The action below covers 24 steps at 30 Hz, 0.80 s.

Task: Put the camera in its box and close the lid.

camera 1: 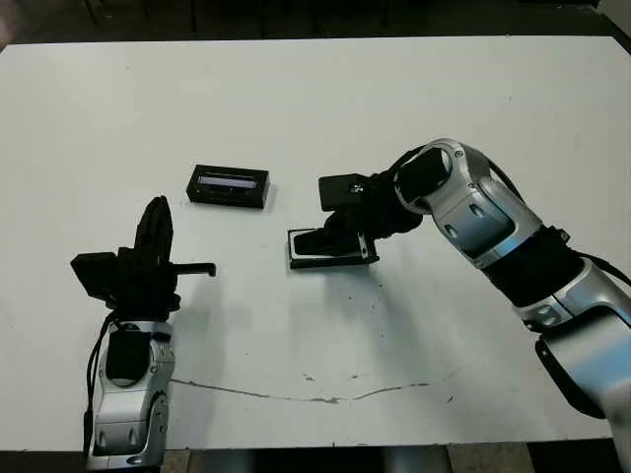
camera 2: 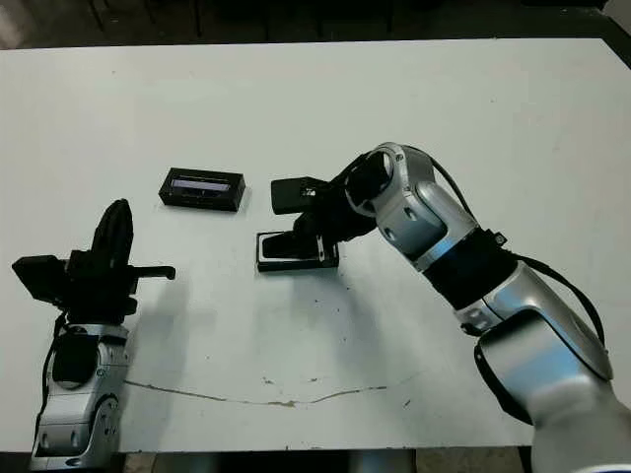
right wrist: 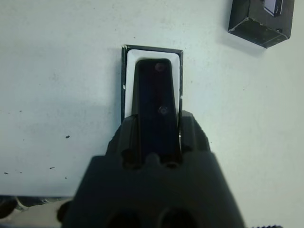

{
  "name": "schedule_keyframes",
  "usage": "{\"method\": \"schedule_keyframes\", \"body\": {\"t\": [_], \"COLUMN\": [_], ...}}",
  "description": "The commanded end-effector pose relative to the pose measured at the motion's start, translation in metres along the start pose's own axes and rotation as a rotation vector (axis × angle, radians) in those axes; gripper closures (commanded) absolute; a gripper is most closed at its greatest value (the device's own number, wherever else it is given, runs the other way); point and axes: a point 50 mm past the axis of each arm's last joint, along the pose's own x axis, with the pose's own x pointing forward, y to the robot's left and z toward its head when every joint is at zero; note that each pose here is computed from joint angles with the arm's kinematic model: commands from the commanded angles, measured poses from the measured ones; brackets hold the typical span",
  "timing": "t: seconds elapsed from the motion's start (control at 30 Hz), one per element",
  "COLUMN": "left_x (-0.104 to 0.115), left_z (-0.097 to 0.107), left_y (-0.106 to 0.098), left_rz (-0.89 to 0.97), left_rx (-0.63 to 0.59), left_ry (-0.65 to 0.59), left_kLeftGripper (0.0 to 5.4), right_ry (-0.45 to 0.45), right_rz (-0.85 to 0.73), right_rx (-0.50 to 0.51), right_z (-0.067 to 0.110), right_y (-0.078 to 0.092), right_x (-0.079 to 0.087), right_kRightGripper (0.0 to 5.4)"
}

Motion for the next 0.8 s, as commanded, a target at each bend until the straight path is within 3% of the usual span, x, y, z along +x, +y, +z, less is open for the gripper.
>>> {"method": "schedule_keyframes", "body": {"t": [0.03, 0.37, 0.8], "left_x": [-0.006, -0.005, -0.003], "left_z": [-0.005, -0.006, -0.005], "left_y": [0.004, 0.004, 0.005], "left_rz": [0.009, 0.008, 0.0], "left_rx": [0.013, 0.007, 0.014], "left_ry": [0.036, 0.041, 0.027], "left_kLeftGripper": [5.4, 5.4, 5.4], "right_ry": [-0.016, -0.113, -0.223], "right_rz": [0.002, -0.055, -0.168], "right_rx": [-0.011, -0.082, -0.118], "right_z": [-0.006, -0.011, -0.011], "right_y": [0.004, -0.015, -0.027], "right_x": [0.004, -0.038, -0.069], "right_kRightGripper": [4.36, 2.61, 0.32]}}
